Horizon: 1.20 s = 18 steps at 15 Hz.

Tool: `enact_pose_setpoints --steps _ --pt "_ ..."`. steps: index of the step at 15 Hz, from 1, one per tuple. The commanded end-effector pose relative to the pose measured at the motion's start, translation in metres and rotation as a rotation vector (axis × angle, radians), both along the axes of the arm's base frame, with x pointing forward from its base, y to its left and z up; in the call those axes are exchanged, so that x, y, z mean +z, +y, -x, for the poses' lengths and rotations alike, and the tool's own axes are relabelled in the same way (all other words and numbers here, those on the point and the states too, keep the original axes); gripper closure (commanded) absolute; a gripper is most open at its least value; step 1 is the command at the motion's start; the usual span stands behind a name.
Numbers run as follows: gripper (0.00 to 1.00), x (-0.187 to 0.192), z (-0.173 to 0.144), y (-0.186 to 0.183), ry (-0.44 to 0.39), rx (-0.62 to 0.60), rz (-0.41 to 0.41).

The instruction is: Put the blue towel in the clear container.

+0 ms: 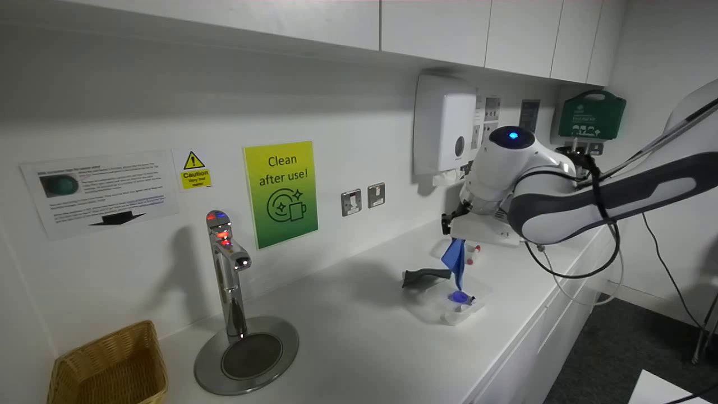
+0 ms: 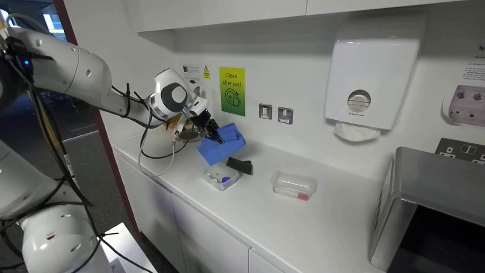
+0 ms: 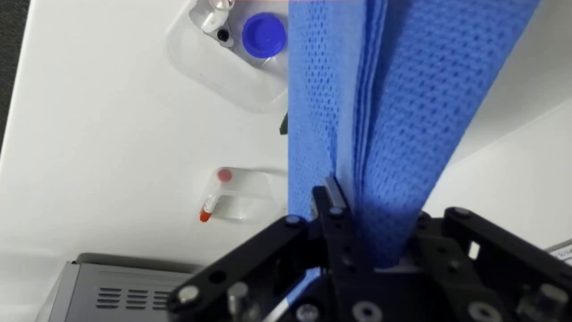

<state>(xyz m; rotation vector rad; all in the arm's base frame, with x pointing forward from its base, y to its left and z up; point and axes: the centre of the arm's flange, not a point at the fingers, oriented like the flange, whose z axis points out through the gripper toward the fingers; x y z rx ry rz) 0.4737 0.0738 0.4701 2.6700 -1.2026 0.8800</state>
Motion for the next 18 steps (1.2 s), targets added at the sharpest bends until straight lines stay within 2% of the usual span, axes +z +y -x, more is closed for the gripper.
enact_pose_setpoints --steps 1,10,13,18 --pt "0.98 -0.020 -0.019 0.009 0.014 0.036 0.003" --pt "0.98 -0.058 -0.024 0.020 0.098 0.043 0.025" --pt "0.98 -0.065 -0.020 0.024 0.098 0.006 0.039" --pt "0.98 -0.073 -0.016 0.028 0.063 -0.128 -0.012"
